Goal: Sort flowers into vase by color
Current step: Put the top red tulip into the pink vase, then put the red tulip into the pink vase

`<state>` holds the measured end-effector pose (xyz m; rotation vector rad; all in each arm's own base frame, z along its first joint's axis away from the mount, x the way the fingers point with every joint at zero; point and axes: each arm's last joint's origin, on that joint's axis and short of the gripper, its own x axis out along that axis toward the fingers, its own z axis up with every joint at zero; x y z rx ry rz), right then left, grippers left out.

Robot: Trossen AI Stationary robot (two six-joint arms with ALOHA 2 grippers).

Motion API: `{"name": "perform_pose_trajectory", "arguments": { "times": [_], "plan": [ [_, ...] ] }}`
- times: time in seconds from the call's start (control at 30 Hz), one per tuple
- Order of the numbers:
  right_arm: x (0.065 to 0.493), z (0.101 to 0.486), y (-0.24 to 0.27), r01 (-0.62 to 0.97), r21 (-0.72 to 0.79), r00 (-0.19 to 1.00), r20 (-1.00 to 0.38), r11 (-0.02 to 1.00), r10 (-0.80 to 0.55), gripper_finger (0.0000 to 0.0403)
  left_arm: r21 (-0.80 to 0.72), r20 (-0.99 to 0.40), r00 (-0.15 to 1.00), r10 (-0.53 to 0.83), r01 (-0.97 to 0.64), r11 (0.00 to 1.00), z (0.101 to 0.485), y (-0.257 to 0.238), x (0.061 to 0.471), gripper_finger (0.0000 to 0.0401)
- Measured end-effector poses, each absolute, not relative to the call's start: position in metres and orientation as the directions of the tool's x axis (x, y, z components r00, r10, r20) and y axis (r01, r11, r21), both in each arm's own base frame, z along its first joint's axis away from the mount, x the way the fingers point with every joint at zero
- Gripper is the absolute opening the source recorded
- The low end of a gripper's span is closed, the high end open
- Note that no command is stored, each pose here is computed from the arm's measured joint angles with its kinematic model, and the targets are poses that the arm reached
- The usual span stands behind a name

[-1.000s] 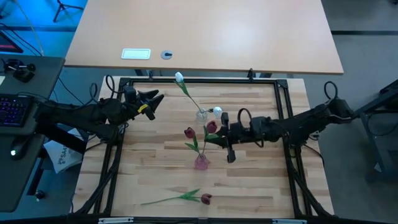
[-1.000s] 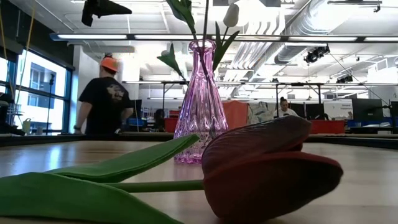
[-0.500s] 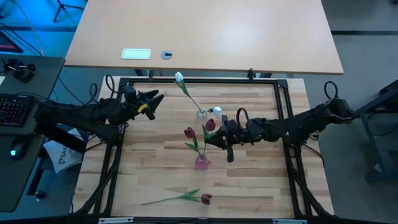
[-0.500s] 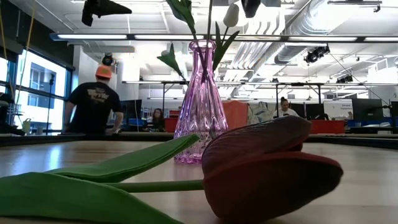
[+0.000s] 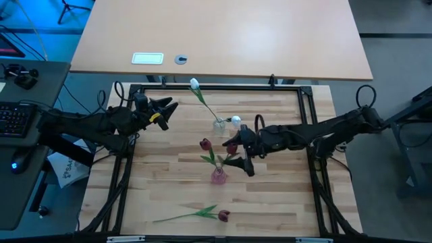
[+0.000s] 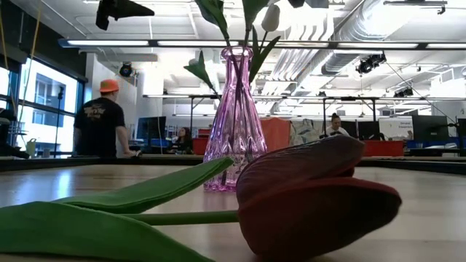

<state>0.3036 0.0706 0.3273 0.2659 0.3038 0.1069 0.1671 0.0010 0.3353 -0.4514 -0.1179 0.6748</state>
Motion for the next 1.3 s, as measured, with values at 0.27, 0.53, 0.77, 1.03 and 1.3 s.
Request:
{"name": "perform_pose_trajectory", "arguments": {
  "times": [0.27, 0.53, 0.77, 1.03, 1.3],
  "plan": [
    [0.295, 0.364, 0.068, -0.076, 0.148, 0.898, -0.42, 0.986, 0.132, 0.038, -0.422, -0.039, 0.778, 0.627, -0.581, 0.696, 0.335, 0.001, 0.167, 0.0218],
    [0.278, 0.396, 0.064, -0.081, 0.078, 0.836, -0.538, 0.994, 0.11, 0.0371, -0.358, -0.042, 0.82, 0.57, -0.545, 0.758, 0.335, -0.001, 0.168, 0.0218],
    [0.256, 0.395, 0.056, 0.033, 0.014, 0.713, -0.701, 0.999, -0.014, 0.0364, -0.307, -0.12, 0.924, 0.364, -0.383, 0.871, 0.327, -0.009, 0.17, 0.0218],
    [0.203, 0.356, 0.044, 0.257, 0.013, 0.481, -0.869, 0.966, -0.116, 0.0364, -0.559, -0.481, 0.87, -0.108, -0.209, 0.802, 0.286, -0.063, 0.174, 0.0198],
    [0.162, 0.321, 0.039, 0.39, 0.19, 0.574, -0.815, 0.901, -0.077, 0.0364, -0.483, -0.628, 0.697, -0.345, -0.002, 0.875, 0.234, -0.158, 0.206, 0.0162]
  ]
}}
